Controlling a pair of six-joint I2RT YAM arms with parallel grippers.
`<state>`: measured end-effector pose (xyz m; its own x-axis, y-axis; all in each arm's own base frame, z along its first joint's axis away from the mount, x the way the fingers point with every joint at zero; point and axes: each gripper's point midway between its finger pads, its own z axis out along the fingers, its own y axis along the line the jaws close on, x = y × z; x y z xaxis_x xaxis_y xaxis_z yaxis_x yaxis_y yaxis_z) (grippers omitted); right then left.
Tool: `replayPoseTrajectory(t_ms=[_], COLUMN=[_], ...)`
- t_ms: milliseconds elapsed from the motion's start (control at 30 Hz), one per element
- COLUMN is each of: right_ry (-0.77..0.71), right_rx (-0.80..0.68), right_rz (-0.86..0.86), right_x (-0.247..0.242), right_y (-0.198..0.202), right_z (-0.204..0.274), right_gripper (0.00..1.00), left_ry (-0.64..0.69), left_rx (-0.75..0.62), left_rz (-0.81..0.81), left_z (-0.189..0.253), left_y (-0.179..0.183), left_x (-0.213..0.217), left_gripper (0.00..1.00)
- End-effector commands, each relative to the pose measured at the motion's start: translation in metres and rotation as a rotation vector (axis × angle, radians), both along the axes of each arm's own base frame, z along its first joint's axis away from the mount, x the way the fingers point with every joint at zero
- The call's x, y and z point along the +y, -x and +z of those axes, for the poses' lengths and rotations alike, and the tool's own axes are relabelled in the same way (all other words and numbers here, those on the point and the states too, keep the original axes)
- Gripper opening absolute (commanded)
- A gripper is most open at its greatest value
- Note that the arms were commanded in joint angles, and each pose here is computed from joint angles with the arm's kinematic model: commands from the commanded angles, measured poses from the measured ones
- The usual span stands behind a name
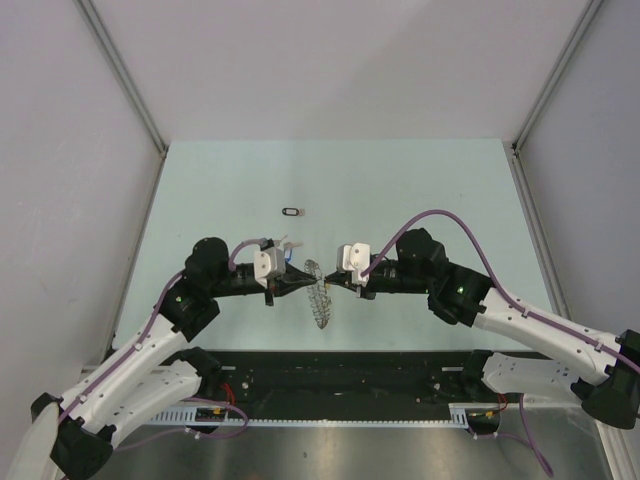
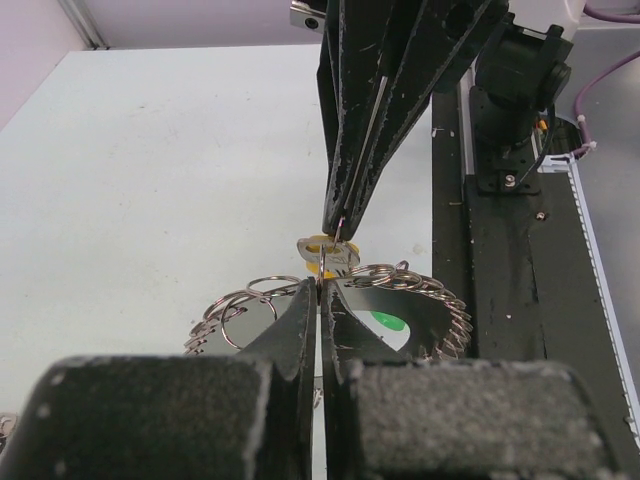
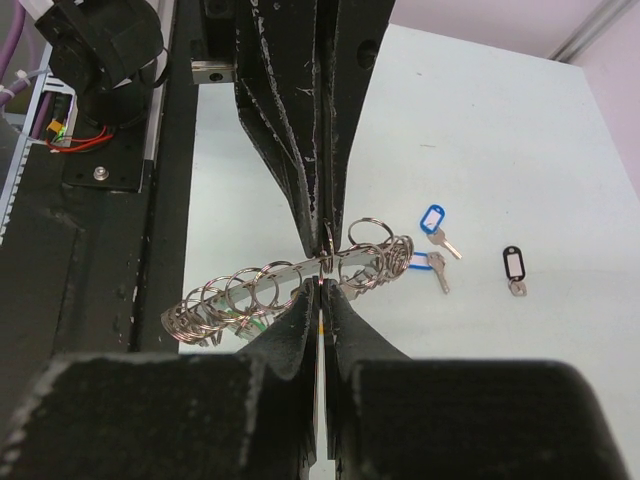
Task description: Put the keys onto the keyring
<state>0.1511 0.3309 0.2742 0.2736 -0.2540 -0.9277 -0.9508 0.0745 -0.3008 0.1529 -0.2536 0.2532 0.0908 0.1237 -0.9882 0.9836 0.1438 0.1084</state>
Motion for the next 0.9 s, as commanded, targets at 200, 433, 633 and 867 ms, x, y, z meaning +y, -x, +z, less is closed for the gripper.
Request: replayPoseTrajectory(t_ms=[200,433,633,867], right_ry=[-0.058,-0.071,-0.073,-0.073], right_rx=[-0.022,-0.035,-0.038,-0.032], right_rz=[0.013,-0.013,-0.033,-0.028], right_x=[0.006,-0.001,-0.003,0.000], right_y=[-0.001,-0.001,-0.004,-0.004], right_z=[0.023,0.030,0.031,0.030], right_gripper=[0.00,0.00,0.00,0.00], left_ry=[0.050,0.048,0.048,0.048], left_rx=[-0.093,-0.095,-0.097,-0.096], left_rz=[-0.047,-0.029,-0.032,-0.041], left_z=[0.019,0.017,0.018,0.017], left_y=[0.005,0.003,0.004,0.005], left_x=[-0.003,-0.002,-0.002,-0.002], left_gripper=[0.00,0.00,0.00,0.00])
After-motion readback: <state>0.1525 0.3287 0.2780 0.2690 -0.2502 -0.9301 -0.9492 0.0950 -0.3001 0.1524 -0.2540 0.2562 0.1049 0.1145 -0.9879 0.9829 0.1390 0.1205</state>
